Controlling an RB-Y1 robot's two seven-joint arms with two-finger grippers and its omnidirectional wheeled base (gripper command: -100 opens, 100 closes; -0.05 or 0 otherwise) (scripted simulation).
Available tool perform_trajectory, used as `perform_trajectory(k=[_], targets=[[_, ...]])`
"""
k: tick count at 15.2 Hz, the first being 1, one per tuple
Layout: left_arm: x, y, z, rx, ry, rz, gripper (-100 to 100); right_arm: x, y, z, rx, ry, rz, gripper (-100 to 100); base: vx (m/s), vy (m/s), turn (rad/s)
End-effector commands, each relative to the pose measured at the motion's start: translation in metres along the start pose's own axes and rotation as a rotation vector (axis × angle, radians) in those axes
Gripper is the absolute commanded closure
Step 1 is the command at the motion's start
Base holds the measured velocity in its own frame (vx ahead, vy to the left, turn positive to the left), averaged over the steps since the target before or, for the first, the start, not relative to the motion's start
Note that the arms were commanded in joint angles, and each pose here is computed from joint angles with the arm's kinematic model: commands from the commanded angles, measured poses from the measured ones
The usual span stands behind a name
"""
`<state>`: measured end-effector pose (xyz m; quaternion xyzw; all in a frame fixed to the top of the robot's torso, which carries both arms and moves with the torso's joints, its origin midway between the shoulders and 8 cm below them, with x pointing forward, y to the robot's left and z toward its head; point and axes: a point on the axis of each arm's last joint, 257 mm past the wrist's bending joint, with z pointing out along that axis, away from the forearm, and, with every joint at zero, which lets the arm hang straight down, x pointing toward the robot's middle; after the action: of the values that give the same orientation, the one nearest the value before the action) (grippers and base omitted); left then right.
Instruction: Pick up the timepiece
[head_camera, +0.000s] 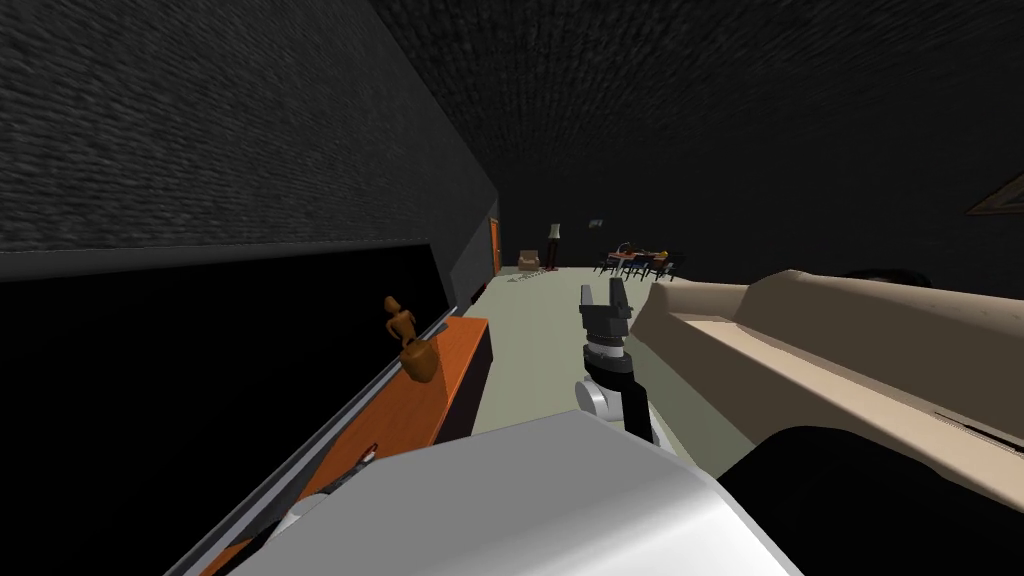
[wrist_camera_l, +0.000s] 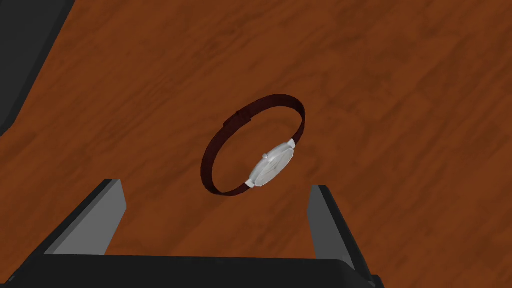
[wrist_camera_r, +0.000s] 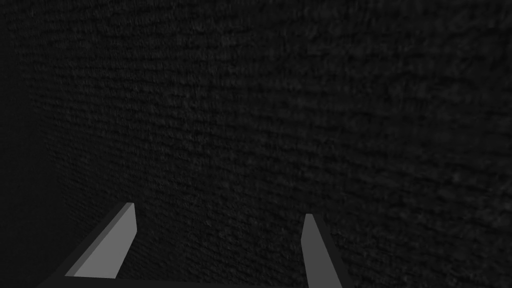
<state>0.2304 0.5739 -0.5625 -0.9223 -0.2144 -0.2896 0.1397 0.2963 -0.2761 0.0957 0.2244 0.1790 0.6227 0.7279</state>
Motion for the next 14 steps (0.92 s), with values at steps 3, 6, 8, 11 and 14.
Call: perform_trajectory(k=[3,6,8,11,14], targets=[[-0.017,-0.021,-0.007,0.001,-0.044,-0.068,-100,0.000,0.000,0.000,0.000,0.000,0.000,0,0.071,-0.039,0.016],[-0.031,-0.040,-0.014,0.005,-0.080,-0.127,-100,0.000,0.000,0.000,0.000,0.000,0.000,0,0.117,-0.045,0.029],[-0.035,-0.045,-0.016,0.006,-0.091,-0.146,-100,0.000,0.000,0.000,0.000,0.000,0.000,0,0.122,-0.055,0.033],[-0.051,-0.067,-0.026,0.009,-0.131,-0.217,-100,0.000,0.000,0.000,0.000,0.000,0.000,0,0.119,-0.072,0.031],[-0.060,-0.079,-0.032,0.011,-0.155,-0.263,-100,0.000,0.000,0.000,0.000,0.000,0.000,0,0.140,-0.051,0.024]])
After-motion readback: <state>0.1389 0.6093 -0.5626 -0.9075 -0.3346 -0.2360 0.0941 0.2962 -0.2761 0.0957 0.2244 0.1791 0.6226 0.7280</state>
